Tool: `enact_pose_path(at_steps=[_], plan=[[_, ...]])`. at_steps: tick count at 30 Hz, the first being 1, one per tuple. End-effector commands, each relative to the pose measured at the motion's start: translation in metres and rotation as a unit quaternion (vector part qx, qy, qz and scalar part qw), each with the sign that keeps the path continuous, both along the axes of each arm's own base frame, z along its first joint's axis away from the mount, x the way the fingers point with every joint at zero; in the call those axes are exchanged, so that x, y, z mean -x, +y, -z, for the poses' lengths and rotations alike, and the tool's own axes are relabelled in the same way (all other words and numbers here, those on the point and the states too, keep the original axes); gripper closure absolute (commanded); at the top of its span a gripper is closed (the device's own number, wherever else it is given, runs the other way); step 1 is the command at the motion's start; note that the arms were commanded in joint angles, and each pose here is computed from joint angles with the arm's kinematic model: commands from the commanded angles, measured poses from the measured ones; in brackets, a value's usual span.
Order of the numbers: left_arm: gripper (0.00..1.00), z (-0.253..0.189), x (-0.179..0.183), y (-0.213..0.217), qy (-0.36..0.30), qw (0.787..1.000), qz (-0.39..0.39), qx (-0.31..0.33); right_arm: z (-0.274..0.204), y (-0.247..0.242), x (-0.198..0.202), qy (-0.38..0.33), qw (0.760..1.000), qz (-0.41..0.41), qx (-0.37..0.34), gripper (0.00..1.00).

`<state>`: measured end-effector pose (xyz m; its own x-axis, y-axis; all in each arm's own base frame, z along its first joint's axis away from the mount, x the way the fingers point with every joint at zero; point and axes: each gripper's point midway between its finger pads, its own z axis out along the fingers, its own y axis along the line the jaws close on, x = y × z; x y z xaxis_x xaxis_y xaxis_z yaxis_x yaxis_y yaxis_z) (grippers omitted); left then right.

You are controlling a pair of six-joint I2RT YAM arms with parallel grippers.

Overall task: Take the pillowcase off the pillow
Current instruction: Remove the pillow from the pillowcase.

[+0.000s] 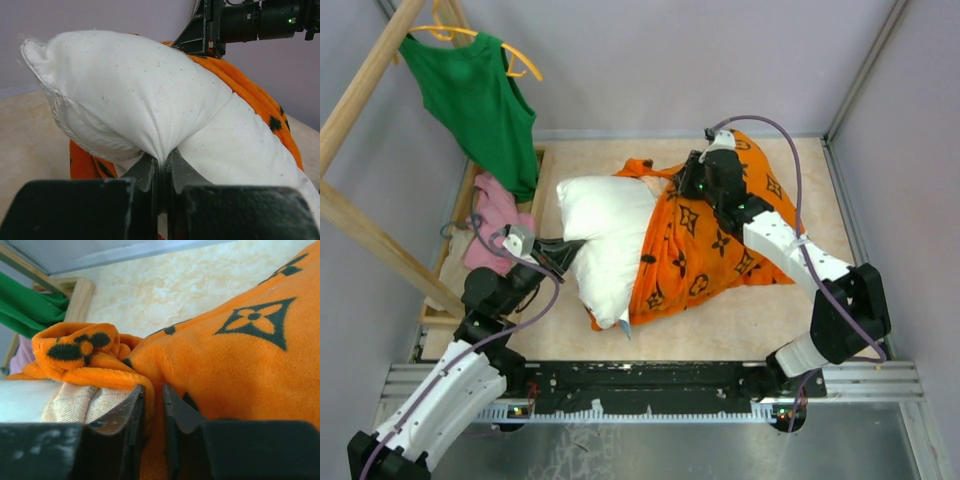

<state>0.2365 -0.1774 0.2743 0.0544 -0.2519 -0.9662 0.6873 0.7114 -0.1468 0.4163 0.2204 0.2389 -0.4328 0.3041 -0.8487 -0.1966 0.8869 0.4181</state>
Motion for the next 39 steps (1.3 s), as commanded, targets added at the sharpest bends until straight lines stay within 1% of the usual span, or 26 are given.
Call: enact_pose_path(at_steps=[1, 2, 4, 6, 7, 8, 10, 12, 16, 17, 18, 22, 24, 26, 32, 35, 36, 37, 38, 39], plan=[[1.00, -0.100, 0.019, 0.033, -0.130, 0.986, -0.057, 0.092, -0.010, -0.026, -0.011, -0.014, 0.999, 0.044, 0.000, 0.74], [1.00, -0.101, 0.018, 0.036, -0.125, 0.985, -0.065, 0.098, -0.017, -0.018, -0.008, -0.017, 1.000, 0.021, -0.009, 0.64], [1.00, -0.099, 0.013, 0.040, -0.112, 0.985, -0.080, 0.105, -0.036, -0.008, 0.000, -0.034, 0.999, -0.010, -0.015, 0.38], [1.00, -0.093, 0.005, 0.040, -0.098, 0.986, -0.090, 0.102, -0.059, 0.002, 0.015, -0.058, 0.998, -0.033, -0.019, 0.15], [1.00, -0.090, 0.000, 0.040, -0.090, 0.986, -0.095, 0.099, -0.069, 0.006, 0.024, -0.068, 0.997, -0.038, -0.021, 0.06], [1.00, -0.089, -0.005, 0.039, -0.081, 0.987, -0.099, 0.098, -0.078, 0.009, 0.035, -0.079, 0.996, -0.042, -0.023, 0.02], [1.00, -0.082, -0.017, 0.040, -0.052, 0.987, -0.115, 0.097, -0.081, 0.020, 0.061, -0.093, 0.994, -0.048, -0.020, 0.01], [1.00, -0.075, -0.028, 0.043, -0.025, 0.985, -0.137, 0.103, -0.080, 0.030, 0.091, -0.111, 0.993, -0.045, -0.002, 0.01], [1.00, -0.067, -0.040, 0.059, 0.010, 0.974, -0.190, 0.120, -0.067, 0.039, 0.155, -0.170, 0.984, -0.036, 0.034, 0.01], [1.00, -0.066, -0.042, 0.062, 0.018, 0.972, -0.201, 0.120, -0.063, 0.043, 0.170, -0.183, 0.981, -0.044, 0.037, 0.01], [1.00, -0.064, -0.044, 0.066, 0.026, 0.970, -0.212, 0.118, -0.059, 0.051, 0.189, -0.195, 0.977, -0.069, 0.041, 0.01], [1.00, -0.060, -0.049, 0.072, 0.045, 0.965, -0.235, 0.109, -0.019, 0.081, 0.230, -0.206, 0.962, -0.134, 0.117, 0.01], [1.00, -0.060, -0.050, 0.071, 0.047, 0.965, -0.235, 0.109, 0.000, 0.096, 0.240, -0.195, 0.958, -0.154, 0.146, 0.01], [1.00, -0.060, -0.050, 0.069, 0.050, 0.966, -0.229, 0.110, 0.015, 0.109, 0.243, -0.177, 0.957, -0.165, 0.159, 0.01], [1.00, -0.058, -0.051, 0.068, 0.053, 0.966, -0.230, 0.102, 0.016, 0.148, 0.247, -0.169, 0.958, -0.192, 0.129, 0.01], [1.00, -0.058, -0.049, 0.070, 0.054, 0.966, -0.233, 0.100, 0.031, 0.153, 0.242, -0.149, 0.961, -0.175, 0.157, 0.01], [1.00, -0.059, -0.048, 0.072, 0.051, 0.965, -0.236, 0.100, 0.035, 0.149, 0.239, -0.146, 0.962, -0.162, 0.167, 0.03], [1.00, -0.059, -0.047, 0.074, 0.050, 0.964, -0.240, 0.100, 0.038, 0.142, 0.234, -0.142, 0.963, -0.145, 0.175, 0.09], [1.00, -0.059, -0.046, 0.075, 0.051, 0.964, -0.242, 0.100, 0.042, 0.134, 0.229, -0.134, 0.966, -0.131, 0.179, 0.20], [1.00, -0.061, -0.045, 0.078, 0.049, 0.963, -0.245, 0.100, 0.049, 0.122, 0.224, -0.116, 0.970, -0.117, 0.181, 0.34]])
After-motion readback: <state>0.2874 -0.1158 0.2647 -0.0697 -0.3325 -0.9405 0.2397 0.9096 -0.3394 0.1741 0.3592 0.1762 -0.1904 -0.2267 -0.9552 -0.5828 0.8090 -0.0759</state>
